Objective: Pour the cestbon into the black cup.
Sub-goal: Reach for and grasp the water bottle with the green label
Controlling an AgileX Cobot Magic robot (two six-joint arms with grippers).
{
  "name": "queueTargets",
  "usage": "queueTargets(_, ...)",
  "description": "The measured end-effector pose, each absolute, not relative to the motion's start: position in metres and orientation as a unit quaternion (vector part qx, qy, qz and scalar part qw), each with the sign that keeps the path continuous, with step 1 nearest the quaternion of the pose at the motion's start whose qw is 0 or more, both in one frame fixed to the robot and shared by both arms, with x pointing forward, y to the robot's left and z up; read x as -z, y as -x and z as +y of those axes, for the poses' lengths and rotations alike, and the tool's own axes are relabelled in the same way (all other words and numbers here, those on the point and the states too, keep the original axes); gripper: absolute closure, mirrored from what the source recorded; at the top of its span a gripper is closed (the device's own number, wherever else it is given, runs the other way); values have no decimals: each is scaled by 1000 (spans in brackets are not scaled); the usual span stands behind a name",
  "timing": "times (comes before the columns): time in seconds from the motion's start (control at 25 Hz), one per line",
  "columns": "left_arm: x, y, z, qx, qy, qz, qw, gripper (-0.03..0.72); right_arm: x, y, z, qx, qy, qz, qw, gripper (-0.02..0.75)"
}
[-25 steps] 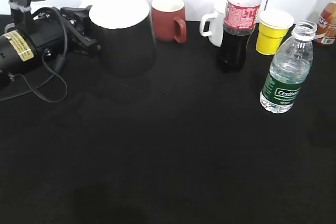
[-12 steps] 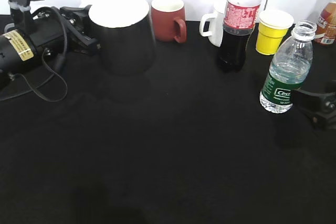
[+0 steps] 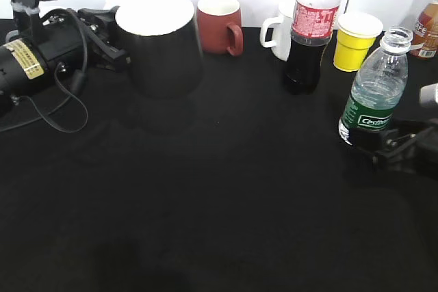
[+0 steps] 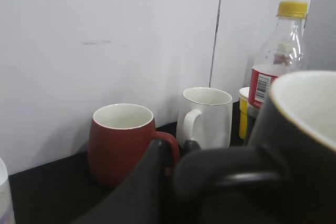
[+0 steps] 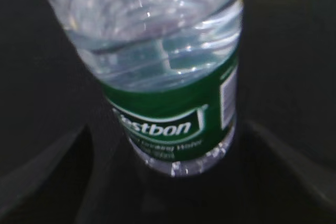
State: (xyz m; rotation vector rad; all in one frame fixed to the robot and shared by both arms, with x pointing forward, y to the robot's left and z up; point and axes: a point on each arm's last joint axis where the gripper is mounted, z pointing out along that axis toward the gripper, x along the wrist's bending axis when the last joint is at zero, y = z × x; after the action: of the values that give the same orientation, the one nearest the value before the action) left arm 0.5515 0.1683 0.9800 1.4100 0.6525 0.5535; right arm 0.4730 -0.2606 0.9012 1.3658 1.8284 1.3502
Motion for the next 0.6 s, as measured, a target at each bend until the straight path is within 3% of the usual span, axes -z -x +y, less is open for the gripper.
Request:
queueTargets(0.4,-980,-552,168,-246,-628,291,679,618,-911,-525,-257,-549,-432,649,300,85)
queueTargets(0.6,-980,-552,168,-246,-628,291,679,618,-902,-525,-254,-551,-423,660,286,230)
